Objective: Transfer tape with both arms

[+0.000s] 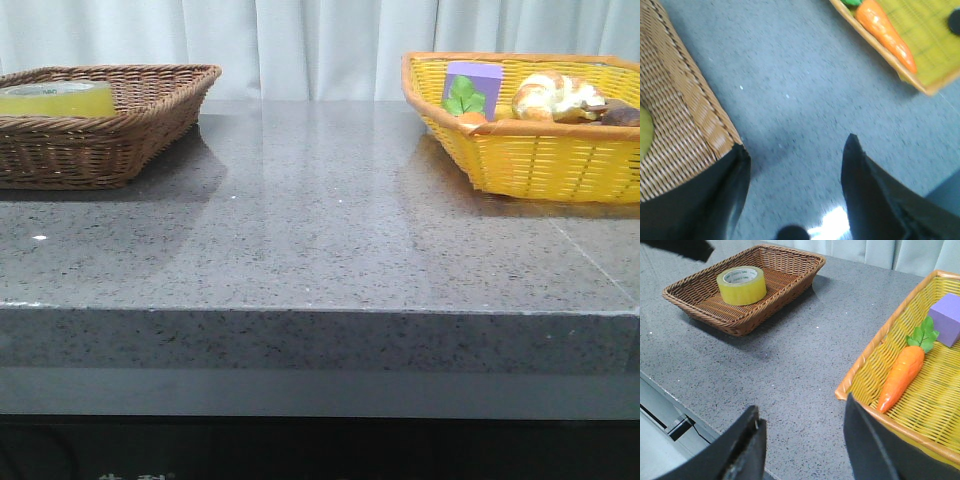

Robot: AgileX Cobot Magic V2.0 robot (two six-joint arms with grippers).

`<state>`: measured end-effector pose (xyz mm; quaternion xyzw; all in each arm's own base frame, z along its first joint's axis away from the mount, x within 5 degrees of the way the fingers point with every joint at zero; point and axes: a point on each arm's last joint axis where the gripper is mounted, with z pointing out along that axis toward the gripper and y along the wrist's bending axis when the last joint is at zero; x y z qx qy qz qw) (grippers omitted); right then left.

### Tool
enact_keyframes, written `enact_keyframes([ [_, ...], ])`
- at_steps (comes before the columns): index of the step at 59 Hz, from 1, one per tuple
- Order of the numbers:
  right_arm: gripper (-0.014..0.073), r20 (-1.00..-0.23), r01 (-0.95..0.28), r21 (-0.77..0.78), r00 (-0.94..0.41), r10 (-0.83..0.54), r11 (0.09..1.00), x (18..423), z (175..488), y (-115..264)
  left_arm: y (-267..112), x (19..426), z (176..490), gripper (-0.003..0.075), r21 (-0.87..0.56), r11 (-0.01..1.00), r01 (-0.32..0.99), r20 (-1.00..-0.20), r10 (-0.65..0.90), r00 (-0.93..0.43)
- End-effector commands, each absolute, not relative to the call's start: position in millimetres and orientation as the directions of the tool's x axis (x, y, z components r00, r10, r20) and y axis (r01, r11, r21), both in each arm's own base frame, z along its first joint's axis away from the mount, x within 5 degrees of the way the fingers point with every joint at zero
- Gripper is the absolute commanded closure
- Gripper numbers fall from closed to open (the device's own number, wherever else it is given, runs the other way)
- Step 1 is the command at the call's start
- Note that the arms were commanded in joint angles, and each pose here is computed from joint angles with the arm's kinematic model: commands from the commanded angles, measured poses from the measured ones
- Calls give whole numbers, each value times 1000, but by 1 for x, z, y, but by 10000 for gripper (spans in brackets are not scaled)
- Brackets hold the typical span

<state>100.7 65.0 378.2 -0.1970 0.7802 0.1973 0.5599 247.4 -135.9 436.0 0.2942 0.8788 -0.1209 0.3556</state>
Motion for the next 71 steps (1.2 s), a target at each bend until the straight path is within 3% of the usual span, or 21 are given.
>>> enact_keyframes([
  [1,207,-978,-528,84,-207,-32,845,101,393,64,-128,217,450,314,1,794,607,-786,376,-491],
  [14,207,-978,-528,84,-205,-31,845,101,394,64,-103,172,421,314,4,804,595,-819,344,-460],
  [37,207,-978,-528,84,-205,-31,845,101,394,64,-60,95,368,314,26,828,560,-931,224,-288],
  [50,207,-966,-525,66,-247,-78,849,100,388,63,-52,83,347,314,29,836,547,-954,187,-235],
  [71,207,-964,-518,36,-244,-107,855,101,387,62,-52,86,353,316,36,847,530,-978,139,-156],
])
